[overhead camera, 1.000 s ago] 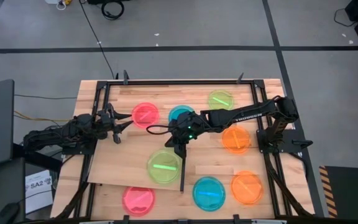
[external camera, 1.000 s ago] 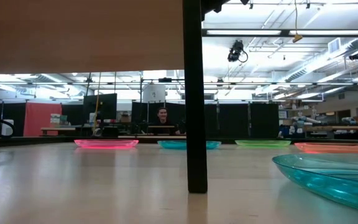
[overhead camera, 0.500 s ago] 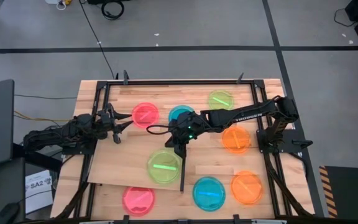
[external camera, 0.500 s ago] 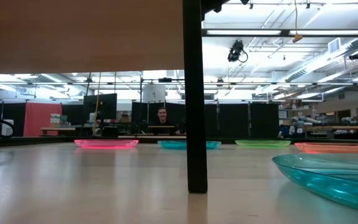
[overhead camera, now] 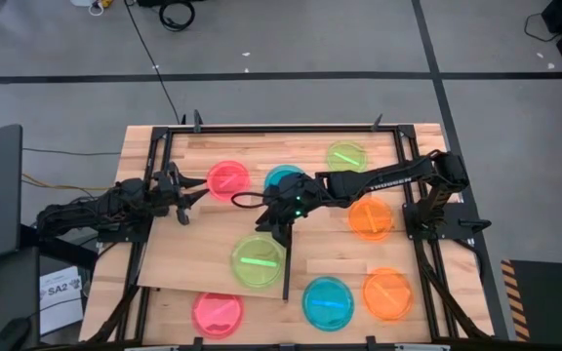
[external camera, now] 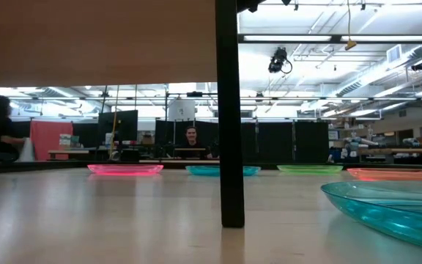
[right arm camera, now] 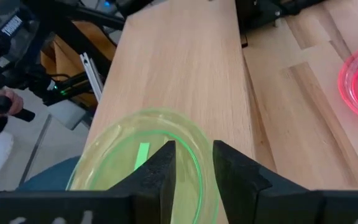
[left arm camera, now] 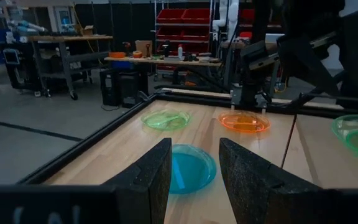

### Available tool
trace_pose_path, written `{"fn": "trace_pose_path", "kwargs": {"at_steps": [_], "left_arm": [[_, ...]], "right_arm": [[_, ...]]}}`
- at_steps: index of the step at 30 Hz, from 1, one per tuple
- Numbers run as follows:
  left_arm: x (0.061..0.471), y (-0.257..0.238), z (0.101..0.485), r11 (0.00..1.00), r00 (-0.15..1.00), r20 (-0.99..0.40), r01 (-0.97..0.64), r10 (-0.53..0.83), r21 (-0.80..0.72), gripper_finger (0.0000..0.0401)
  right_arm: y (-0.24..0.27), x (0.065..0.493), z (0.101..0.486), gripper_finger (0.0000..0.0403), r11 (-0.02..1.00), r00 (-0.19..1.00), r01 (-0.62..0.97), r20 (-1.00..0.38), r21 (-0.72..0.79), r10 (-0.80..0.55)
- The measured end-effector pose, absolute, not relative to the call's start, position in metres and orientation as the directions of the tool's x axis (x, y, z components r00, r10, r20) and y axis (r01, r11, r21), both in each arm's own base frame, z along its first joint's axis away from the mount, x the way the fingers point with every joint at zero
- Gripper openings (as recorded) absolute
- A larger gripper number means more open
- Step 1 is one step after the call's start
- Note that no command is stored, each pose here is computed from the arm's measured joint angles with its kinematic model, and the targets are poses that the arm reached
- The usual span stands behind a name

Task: Place and stack plates onto a shelf
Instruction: Put the top red plate on the shelf

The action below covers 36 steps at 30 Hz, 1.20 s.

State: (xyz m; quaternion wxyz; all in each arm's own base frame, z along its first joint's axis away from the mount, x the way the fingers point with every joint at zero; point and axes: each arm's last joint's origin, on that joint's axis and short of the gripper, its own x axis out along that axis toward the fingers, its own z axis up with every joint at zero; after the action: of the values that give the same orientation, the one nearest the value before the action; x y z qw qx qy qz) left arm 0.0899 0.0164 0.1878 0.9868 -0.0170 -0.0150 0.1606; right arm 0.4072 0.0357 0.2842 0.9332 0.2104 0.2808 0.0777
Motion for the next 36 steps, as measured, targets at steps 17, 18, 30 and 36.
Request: {"fn": "trace_pose_path", "kwargs": {"at_steps": [17, 18, 30, 36], "left_arm": [[0.09, 0.016, 0.186, 0.944, 0.948, 0.001, -0.317, 0.319, -0.094, 0.0142], [0.09, 0.017, 0.186, 0.94, 0.945, 0.002, -0.324, 0.326, -0.104, 0.0142], [0.088, 0.022, 0.191, 0.859, 0.865, 0.058, -0.483, 0.498, -0.167, 0.0142], [0.094, 0.025, 0.199, 0.832, 0.837, 0.094, -0.512, 0.539, -0.212, 0.0137]], "right_arm": [[0.035, 0.403, 0.294, 0.0112, 0.861, 0.809, -0.15, -0.44, 0.485, 0.389], [0.035, 0.401, 0.298, 0.0112, 0.864, 0.812, -0.159, -0.434, 0.478, 0.39], [0.031, 0.338, 0.357, 0.0112, 0.973, 0.852, -0.107, -0.486, 0.203, 0.195], [0.027, 0.322, 0.369, 0.0112, 0.992, 0.864, -0.07, -0.49, 0.11, 0.115]]}}
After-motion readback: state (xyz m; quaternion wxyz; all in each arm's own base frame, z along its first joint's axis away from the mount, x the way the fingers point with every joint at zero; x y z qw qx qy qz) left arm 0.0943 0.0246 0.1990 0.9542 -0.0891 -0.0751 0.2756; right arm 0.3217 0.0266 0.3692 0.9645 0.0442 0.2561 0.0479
